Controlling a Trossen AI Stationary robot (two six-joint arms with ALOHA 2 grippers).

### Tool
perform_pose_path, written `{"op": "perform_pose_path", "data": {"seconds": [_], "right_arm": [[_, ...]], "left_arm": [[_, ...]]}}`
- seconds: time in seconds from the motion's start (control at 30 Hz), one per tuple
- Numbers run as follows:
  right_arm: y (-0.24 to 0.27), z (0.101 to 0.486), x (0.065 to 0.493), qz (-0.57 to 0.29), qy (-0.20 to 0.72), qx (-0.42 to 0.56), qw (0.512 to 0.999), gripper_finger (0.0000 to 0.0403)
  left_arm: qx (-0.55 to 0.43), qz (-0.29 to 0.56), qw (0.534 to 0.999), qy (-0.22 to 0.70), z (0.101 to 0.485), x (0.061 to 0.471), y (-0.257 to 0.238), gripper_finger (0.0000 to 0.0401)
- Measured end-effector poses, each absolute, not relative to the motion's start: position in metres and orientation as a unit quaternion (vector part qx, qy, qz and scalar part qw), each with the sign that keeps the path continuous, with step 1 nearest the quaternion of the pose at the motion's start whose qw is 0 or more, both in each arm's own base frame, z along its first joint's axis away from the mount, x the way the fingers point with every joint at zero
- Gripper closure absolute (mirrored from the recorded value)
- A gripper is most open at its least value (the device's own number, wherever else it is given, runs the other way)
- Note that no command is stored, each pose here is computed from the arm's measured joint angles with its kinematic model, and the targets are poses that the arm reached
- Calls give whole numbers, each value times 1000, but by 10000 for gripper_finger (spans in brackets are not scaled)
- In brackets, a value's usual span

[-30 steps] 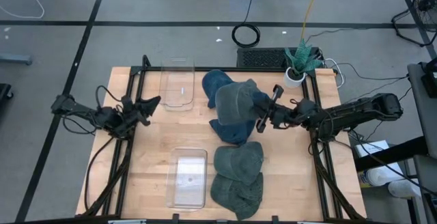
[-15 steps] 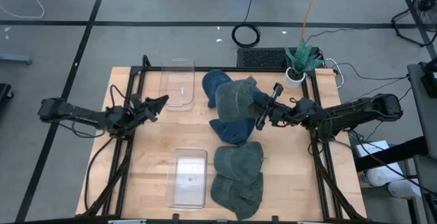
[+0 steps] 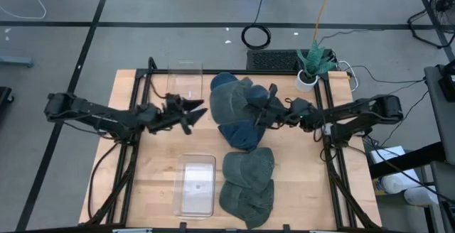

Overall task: Pick & Place hat
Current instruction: Put the top green cap into the top transparent bin

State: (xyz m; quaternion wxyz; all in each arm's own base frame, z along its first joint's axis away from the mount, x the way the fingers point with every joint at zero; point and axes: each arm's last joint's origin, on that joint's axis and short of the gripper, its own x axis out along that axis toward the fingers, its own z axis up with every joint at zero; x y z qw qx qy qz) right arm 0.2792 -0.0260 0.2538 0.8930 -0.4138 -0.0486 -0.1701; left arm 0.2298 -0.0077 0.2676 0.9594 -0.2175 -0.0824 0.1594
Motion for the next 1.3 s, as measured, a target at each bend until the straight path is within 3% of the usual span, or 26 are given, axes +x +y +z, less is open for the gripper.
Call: {"op": "perform_pose_path", "data": {"seconds": [0.2,0.47,0.6,0.77,0.8,1.1,1.3], "right_arm": [[-29,251,287,-198,-24,-421,885,403],[-26,252,287,-198,-34,-421,885,403],[-24,255,287,-196,-48,-411,889,403],[-20,255,287,-191,-56,-401,894,402],[-19,255,287,-190,-56,-401,895,400],[-13,260,286,-182,-77,-323,926,366],[-23,272,289,-172,1,-236,956,326]], "left_arm": [[-187,159,968,-43,276,256,-14,139],[-169,169,971,-27,274,261,-15,170],[-167,170,971,-29,275,261,-15,233],[-163,165,972,-27,275,261,-15,372],[-160,164,973,-28,276,260,-15,383],[-148,207,966,-40,302,224,-8,391],[-192,227,955,-4,304,198,-5,391]]}}
